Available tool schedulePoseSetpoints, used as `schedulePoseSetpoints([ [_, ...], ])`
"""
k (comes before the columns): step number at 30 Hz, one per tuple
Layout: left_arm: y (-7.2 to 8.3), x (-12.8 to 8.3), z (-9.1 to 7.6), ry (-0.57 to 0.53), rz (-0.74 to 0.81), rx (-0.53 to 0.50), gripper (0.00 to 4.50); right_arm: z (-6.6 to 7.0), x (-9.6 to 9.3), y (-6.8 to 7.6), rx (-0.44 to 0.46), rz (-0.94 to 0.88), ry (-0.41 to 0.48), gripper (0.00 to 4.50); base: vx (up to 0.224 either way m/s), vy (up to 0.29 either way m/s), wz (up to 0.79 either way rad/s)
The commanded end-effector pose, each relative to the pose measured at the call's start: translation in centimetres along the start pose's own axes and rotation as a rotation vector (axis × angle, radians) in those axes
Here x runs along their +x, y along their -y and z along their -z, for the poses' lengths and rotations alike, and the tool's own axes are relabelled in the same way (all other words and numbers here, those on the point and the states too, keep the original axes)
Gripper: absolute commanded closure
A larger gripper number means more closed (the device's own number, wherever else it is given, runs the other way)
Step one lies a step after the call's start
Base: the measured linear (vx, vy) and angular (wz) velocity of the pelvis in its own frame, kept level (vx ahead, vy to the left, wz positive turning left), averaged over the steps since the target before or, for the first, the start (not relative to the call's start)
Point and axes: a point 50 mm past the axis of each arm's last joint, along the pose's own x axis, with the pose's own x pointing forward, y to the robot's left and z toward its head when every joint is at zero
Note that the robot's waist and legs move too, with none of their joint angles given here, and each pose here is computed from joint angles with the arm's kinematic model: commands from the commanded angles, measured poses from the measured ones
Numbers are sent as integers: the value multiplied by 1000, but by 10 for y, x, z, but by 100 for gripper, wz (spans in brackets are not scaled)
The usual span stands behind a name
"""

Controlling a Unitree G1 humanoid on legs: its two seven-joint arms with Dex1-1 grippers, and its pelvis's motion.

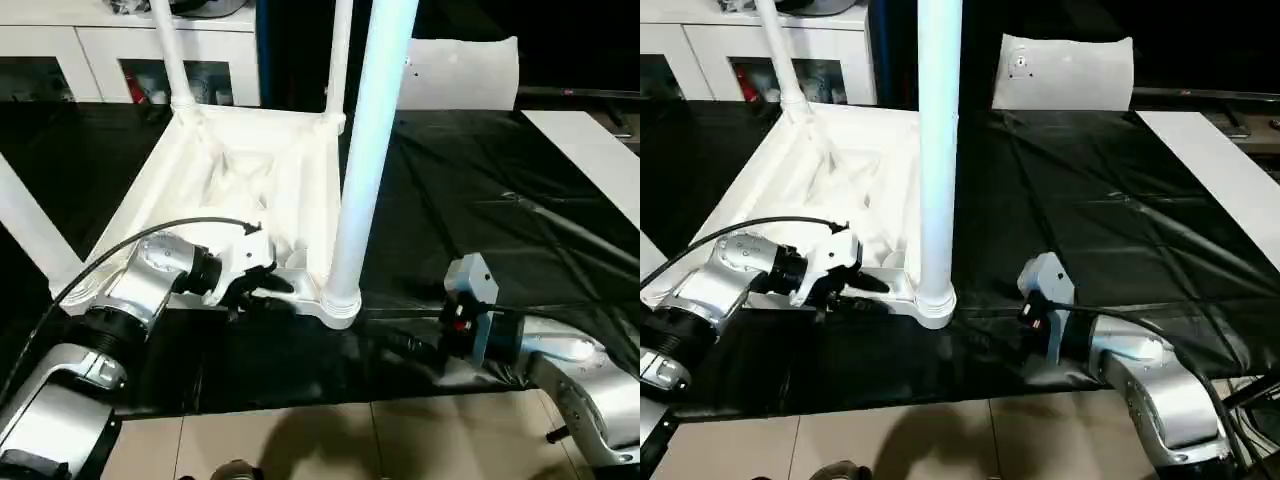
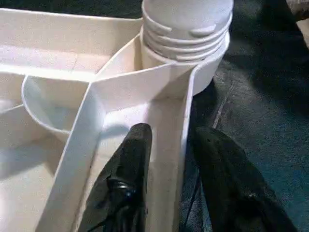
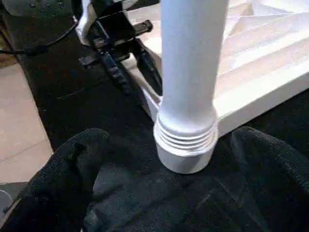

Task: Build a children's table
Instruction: Rotate table base, then rotate leg to tighten

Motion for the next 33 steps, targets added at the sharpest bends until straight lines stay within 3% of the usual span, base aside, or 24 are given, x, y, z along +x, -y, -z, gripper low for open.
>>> schedulePoseSetpoints([
  [1, -4, -1, -6, -2, -11, 29, 323, -4, -1, 0, -10, -1, -8, 0, 0, 0, 0],
  [15, -7, 0, -1, -30, 3, 29, 435, -5, 0, 0, -19, 1, -12, 0, 0, 0, 0],
  [22, -3, 2, -4, 15, 56, 8, 449, -6, 1, 1, -29, 6, -9, 0, 0, 0, 0],
  [29, 30, 15, -4, 58, 218, 58, 449, -10, 5, 13, -76, 21, 17, 0, 0, 0, 0],
  [30, 37, 19, -4, 73, 237, 89, 449, -12, 8, 10, -66, -68, 42, 0, 0, 0, 0],
  [31, 39, 20, -4, 77, 241, 96, 450, -13, 9, 9, -63, -89, 49, 33, 0, 0, 0],
  [33, 42, 23, -4, 70, 249, 124, 450, -13, 14, 9, -53, -170, 53, 33, 0, 0, 0],
])
